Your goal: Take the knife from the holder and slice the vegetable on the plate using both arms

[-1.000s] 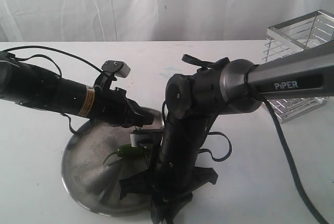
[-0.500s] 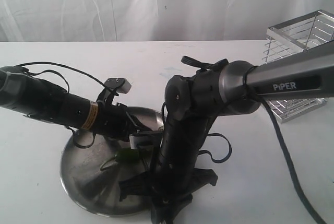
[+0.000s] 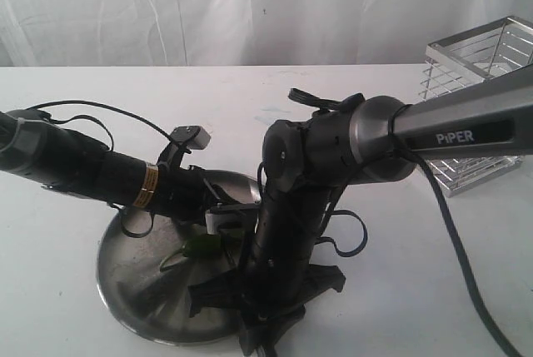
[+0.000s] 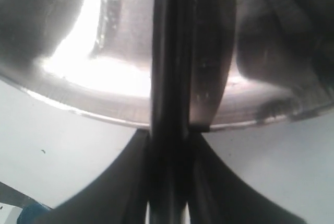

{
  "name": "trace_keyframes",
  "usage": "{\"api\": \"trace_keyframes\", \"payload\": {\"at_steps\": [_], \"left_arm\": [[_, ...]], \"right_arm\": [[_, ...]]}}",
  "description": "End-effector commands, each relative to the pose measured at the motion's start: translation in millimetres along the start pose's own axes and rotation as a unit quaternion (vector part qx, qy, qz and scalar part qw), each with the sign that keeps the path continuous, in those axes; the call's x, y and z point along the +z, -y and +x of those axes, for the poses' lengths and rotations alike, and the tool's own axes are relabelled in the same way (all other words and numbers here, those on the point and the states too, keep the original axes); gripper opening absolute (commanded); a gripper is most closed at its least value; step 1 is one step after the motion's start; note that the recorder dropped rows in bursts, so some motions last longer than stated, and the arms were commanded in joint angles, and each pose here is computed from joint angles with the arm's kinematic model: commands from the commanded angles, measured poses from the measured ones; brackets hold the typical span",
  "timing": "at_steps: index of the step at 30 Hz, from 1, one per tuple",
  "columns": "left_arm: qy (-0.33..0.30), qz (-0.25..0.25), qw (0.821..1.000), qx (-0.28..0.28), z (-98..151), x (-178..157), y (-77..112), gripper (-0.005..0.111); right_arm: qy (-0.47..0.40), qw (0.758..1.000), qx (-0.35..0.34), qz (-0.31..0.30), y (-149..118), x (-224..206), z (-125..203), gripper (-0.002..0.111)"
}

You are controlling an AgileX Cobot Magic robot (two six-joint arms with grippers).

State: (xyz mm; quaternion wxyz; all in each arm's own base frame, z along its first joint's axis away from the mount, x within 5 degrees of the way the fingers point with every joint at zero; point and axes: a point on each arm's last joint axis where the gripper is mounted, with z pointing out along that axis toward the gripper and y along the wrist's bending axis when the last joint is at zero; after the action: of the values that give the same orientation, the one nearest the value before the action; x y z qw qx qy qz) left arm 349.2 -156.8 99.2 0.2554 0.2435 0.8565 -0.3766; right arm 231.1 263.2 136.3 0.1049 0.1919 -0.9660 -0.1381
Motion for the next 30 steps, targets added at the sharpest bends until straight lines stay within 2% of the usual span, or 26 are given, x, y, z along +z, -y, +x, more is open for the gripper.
{"api": "trace_keyframes", "payload": {"at_steps": [1, 3, 10, 16, 20, 25, 30], "left_arm": [[-0.067, -0.042, 0.997, 0.018, 25.0, 9.8, -13.2, 0.0], [-0.068, -0.042, 0.997, 0.019, 25.1, 9.8, -13.2, 0.0], [-0.068, -0.039, 0.997, 0.019, 25.2, 9.8, -12.6, 0.0], [-0.063, -0.038, 0.997, 0.017, 21.8, 7.4, -10.1, 0.0], [-0.028, -0.037, 0.999, 0.007, 7.0, -3.1, -5.5, 0.0], [0.036, -0.008, 0.999, -0.002, -15.9, -29.5, 1.0, 0.0], [0.05, 0.011, 0.999, -0.003, -20.3, -36.9, 4.1, 0.0]], "right_arm": [[0.024, 0.998, 0.002, 0.055, 9.7, -4.1, -3.7, 0.0], [0.021, 0.997, 0.017, 0.071, 13.1, -4.6, -3.3, 0.0], [0.023, 0.996, 0.008, 0.082, 15.1, -5.0, -3.7, 0.0], [0.03, 0.992, 0.009, 0.12, 22.0, -6.5, -4.7, 0.0], [0.03, 0.992, 0.009, 0.121, 22.1, -6.5, -4.7, 0.0], [0.029, 0.993, 0.007, 0.118, 21.7, -6.4, -4.6, 0.0], [0.026, 0.993, -0.001, 0.111, 20.4, -6.0, -4.2, 0.0]]}}
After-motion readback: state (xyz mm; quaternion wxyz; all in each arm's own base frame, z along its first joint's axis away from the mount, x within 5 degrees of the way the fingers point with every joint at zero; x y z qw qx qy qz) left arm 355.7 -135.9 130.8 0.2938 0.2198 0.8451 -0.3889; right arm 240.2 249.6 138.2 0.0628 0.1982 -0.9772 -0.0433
